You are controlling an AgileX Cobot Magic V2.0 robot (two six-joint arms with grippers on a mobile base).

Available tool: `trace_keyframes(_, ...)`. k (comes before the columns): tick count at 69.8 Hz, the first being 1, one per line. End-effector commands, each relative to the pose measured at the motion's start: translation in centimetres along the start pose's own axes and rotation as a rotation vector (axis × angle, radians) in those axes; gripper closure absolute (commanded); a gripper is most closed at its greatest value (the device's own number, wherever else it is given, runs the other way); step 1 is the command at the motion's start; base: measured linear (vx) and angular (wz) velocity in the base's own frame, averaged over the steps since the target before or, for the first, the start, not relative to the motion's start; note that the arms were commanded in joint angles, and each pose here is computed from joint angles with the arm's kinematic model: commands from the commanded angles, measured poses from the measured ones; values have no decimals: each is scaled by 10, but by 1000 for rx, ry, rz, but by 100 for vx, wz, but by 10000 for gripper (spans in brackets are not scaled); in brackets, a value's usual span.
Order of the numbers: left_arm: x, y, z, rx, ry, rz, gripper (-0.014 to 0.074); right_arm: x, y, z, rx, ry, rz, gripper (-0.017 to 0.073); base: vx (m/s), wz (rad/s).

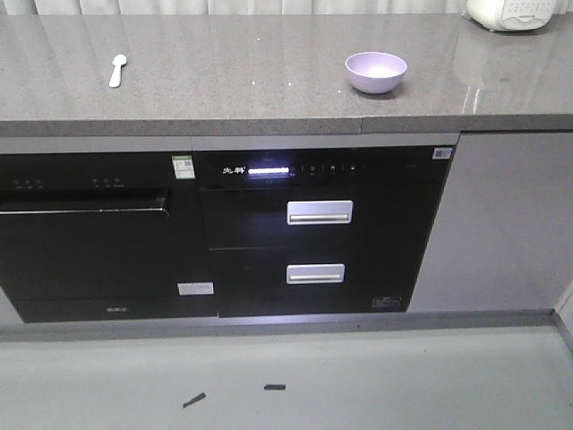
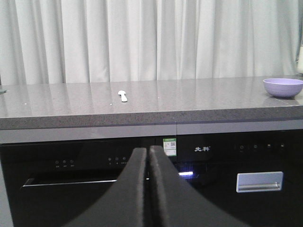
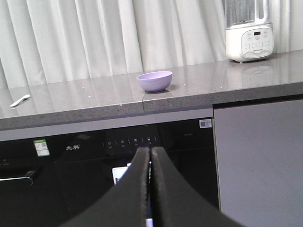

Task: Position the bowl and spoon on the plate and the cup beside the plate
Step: 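Drive the base toward the counter holding the white spoon and lilac bowl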

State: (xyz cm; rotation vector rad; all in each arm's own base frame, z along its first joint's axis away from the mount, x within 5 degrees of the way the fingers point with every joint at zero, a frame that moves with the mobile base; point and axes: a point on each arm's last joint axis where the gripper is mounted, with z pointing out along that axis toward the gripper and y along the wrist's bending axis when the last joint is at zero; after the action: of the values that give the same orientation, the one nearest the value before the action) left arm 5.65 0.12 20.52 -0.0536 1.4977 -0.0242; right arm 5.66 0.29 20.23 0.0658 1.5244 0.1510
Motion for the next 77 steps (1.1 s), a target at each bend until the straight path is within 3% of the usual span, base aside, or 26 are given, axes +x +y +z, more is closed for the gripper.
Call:
trace_keyframes(1, -10, -1, -2, 8, -92, -10, 600, -6, 1, -1, -14, -79, -9, 570, 35, -1)
trace_keyframes(77, -10, -1, -2, 8, -92, -10, 600, -6, 1, -1, -14, -81, -9, 570, 31, -5)
